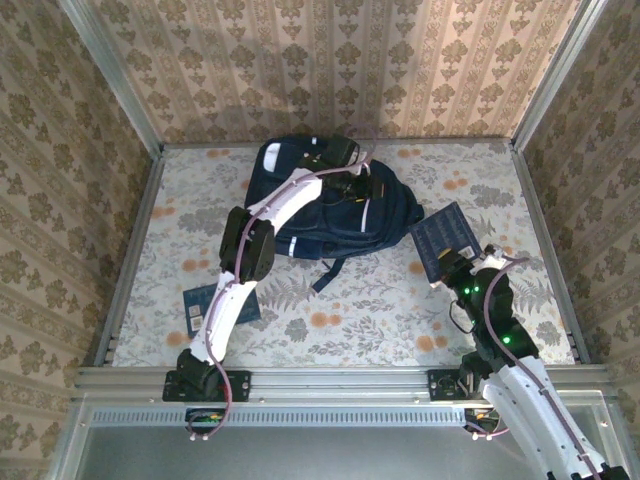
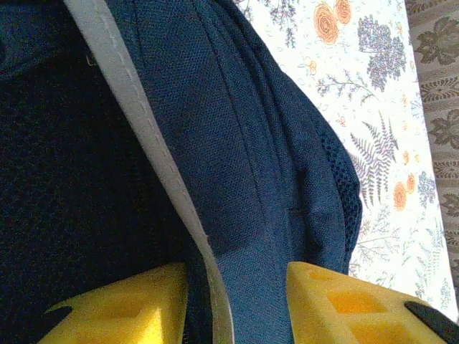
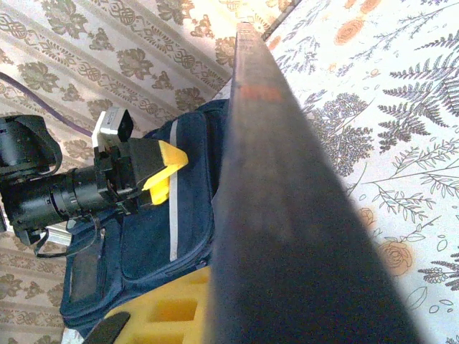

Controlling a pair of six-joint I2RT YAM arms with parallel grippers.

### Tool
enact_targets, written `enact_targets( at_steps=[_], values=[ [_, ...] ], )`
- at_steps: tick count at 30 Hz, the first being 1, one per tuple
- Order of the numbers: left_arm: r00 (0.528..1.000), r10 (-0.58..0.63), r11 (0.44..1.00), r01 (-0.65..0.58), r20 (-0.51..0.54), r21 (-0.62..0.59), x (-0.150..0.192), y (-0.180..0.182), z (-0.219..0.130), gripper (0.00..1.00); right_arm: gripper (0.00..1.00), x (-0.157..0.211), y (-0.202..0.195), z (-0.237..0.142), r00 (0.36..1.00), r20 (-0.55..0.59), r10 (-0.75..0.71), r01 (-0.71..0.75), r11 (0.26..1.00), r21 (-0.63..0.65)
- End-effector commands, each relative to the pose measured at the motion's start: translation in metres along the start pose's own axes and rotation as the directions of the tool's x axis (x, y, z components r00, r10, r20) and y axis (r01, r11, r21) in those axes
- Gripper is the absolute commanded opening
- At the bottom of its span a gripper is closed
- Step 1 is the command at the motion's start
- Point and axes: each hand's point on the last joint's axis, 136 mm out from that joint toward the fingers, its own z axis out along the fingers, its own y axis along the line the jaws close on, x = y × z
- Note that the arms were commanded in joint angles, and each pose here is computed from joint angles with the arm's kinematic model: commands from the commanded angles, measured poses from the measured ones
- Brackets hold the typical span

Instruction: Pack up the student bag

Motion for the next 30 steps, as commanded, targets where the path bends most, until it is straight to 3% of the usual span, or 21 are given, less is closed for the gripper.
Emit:
enact_targets(
  at_steps=[1, 5, 11, 16, 26, 30],
  values=[
    [0.999, -0.006, 0.998, 0.003, -0.044, -0.067, 0.014, 0.012, 0.002, 0.42, 0.00, -0.005, 0.010, 0.000, 0.999, 0.020, 0.034, -0.033, 0.998, -0.058],
    [0.999, 0.013, 0.996, -0.017, -0.044, -0.082, 0.014, 0.011, 0.006, 0.35, 0.00, -0.003, 0.010, 0.002, 0.999, 0.014, 0.039, -0.038, 0.997, -0.064],
    [0.993, 0.112, 0.984, -0.116, -0.031, -0.132, 0.012, 0.003, -0.001, 0.00, 0.00, -0.013, 0.026, -0.004, 1.000, 0.009, -0.013, 0.013, 0.997, -0.080],
    [0.976, 0.219, 0.968, -0.219, -0.014, -0.126, 0.004, -0.023, -0.039, 0.00, 0.00, -0.026, 0.042, -0.014, 0.995, 0.003, -0.099, 0.099, 0.992, -0.072],
    [0.935, 0.345, 0.938, -0.345, 0.078, -0.015, 0.000, -0.097, -0.178, 0.00, 0.00, -0.033, 0.063, -0.022, 0.963, -0.075, -0.258, 0.253, 0.965, -0.062],
    [0.913, 0.392, 0.918, -0.396, 0.109, 0.010, 0.008, -0.117, -0.230, 0.00, 0.00, -0.025, 0.072, -0.024, 0.969, -0.116, -0.217, 0.204, 0.972, -0.114]
  ],
)
